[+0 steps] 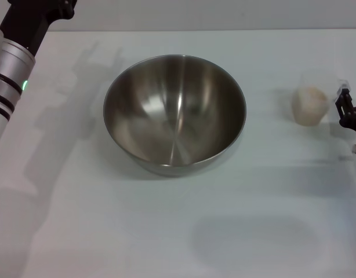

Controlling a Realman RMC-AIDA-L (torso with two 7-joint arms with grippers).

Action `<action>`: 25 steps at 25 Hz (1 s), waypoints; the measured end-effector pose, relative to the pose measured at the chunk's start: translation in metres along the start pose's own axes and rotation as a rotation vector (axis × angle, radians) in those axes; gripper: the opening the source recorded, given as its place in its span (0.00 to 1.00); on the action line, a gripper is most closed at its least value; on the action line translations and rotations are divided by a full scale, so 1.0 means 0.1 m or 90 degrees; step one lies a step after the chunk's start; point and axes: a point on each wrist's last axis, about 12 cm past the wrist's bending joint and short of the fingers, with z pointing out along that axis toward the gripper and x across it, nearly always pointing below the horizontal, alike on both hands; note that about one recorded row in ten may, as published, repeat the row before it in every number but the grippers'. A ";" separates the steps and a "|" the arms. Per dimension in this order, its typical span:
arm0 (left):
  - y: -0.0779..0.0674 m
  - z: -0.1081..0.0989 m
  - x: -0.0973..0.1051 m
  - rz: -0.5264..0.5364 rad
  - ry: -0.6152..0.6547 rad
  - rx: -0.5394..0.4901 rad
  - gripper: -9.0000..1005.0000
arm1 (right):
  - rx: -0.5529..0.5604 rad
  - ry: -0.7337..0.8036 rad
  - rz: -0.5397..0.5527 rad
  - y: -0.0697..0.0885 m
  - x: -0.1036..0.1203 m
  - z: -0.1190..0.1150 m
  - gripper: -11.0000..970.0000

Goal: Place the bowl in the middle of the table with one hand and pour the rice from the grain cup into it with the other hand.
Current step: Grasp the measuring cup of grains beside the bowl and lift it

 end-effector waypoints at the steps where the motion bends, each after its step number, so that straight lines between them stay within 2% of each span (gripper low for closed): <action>1: 0.00 0.00 0.00 0.000 0.000 0.000 0.59 | -0.002 -0.001 -0.001 0.01 -0.01 0.02 0.46; 6: 0.01 0.01 -0.01 0.000 -0.002 -0.003 0.59 | -0.001 -0.008 -0.006 -0.01 -0.03 0.04 0.46; 11: 0.01 0.02 -0.02 0.000 -0.006 -0.002 0.59 | -0.006 -0.011 -0.007 0.01 -0.06 0.08 0.23; 19: 0.00 0.05 -0.04 0.001 -0.011 0.000 0.59 | -0.008 -0.010 -0.015 0.00 -0.07 0.11 0.06; 25: 0.01 0.06 -0.05 0.001 -0.014 0.000 0.59 | -0.008 -0.010 -0.017 -0.01 -0.08 0.12 0.02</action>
